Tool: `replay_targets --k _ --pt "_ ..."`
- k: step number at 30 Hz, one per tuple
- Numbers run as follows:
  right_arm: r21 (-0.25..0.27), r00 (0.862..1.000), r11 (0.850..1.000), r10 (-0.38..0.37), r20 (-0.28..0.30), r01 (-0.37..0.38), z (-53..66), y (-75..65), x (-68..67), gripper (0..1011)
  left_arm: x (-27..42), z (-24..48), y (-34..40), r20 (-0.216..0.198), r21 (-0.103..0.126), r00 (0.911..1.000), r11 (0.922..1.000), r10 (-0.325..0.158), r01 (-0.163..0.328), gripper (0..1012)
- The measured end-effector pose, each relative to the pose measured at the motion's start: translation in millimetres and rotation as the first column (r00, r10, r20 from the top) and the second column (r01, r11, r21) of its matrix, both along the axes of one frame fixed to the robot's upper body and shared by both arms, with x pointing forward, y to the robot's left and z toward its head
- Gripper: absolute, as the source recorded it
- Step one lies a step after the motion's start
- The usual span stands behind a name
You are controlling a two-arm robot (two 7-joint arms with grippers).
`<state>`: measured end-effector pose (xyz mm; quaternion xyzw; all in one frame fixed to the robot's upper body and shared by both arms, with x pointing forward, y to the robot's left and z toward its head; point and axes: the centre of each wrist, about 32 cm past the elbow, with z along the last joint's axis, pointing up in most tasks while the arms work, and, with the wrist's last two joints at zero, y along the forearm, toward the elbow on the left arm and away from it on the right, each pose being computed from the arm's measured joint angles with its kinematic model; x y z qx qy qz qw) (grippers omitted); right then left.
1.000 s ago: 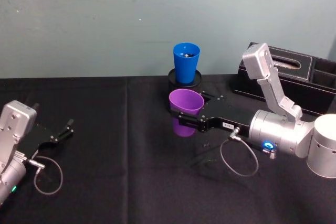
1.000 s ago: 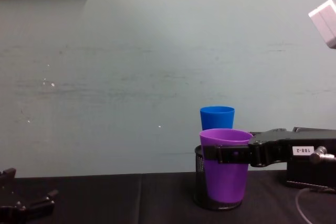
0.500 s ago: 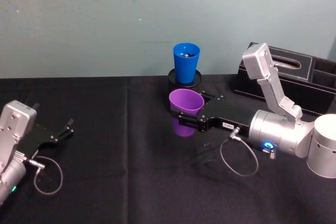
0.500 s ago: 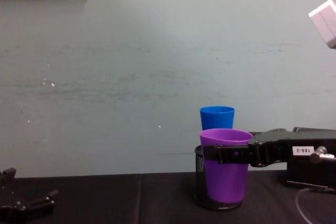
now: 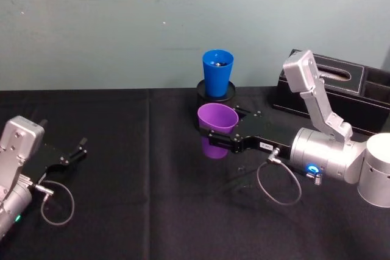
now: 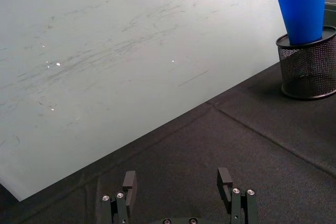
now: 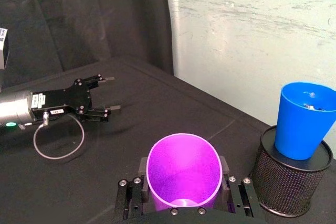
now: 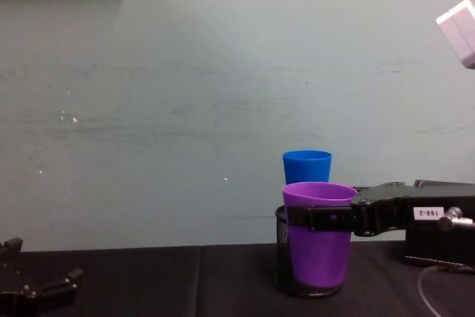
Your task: Pick up one cup with a gripper and tap it against the other cup.
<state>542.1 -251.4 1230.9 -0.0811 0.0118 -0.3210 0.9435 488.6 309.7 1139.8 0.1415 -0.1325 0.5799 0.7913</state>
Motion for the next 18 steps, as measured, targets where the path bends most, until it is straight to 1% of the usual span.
replay_targets --k 18 --pt "0.0 1.0 1.0 0.0 0.0 0.0 0.0 0.0 0.0 734 0.0 0.0 0.0 0.0 0.0 1.0 1.0 0.0 0.0 1000"
